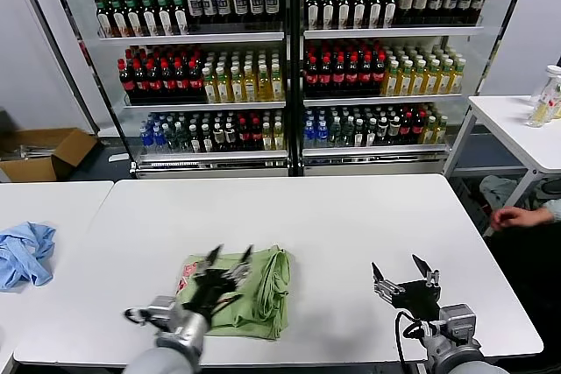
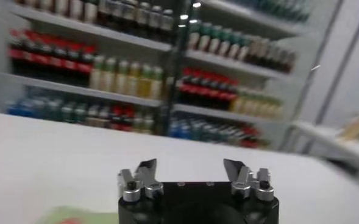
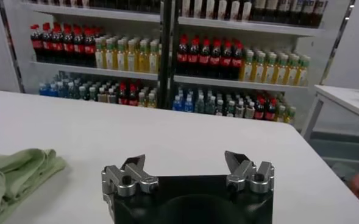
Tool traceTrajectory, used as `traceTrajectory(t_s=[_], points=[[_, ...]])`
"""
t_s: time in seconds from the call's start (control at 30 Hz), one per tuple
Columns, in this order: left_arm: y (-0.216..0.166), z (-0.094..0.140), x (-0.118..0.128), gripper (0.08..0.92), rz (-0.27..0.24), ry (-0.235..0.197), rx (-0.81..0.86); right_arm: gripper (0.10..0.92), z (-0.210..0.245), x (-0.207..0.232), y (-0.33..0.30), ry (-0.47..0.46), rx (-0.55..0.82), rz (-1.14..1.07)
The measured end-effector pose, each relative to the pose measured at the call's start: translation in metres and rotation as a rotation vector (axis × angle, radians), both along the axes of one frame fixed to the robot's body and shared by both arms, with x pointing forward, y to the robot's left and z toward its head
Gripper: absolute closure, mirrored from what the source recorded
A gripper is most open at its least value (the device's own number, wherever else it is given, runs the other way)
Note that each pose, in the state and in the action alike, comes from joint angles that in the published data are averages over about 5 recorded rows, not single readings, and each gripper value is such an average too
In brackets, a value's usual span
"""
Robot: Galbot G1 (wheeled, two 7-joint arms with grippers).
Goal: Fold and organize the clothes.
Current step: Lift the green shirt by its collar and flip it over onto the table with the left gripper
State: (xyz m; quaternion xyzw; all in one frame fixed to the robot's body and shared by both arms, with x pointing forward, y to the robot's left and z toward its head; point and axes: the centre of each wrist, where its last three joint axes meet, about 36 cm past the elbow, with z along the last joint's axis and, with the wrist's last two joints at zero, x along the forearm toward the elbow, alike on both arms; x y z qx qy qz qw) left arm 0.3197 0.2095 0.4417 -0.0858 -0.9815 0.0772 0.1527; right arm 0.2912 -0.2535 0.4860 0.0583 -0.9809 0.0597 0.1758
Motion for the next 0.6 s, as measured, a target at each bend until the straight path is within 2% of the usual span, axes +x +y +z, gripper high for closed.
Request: traceTrajectory(t_s=[0.07, 0.23, 0.5, 0.6], points=[[0.015, -0.006, -0.002, 0.187, 0.032, 0.029, 0.046, 0.2, 0.0, 0.001, 0.0, -0.001, -0.001, 0.004], [0.038, -0.02, -0.007, 0.177, 0.085, 0.101, 0.119, 0.2, 0.0, 0.001, 0.0, -0.002, -0.007, 0.012], [0.058, -0.037, -0.006, 0.177, 0.127, 0.185, 0.151, 0.2, 0.0, 0.001, -0.001, -0.003, -0.012, 0.017], [0.062, -0.043, -0.004, 0.208, 0.131, 0.206, 0.148, 0.2, 0.0, 0.001, 0.0, -0.002, -0.011, 0.019]])
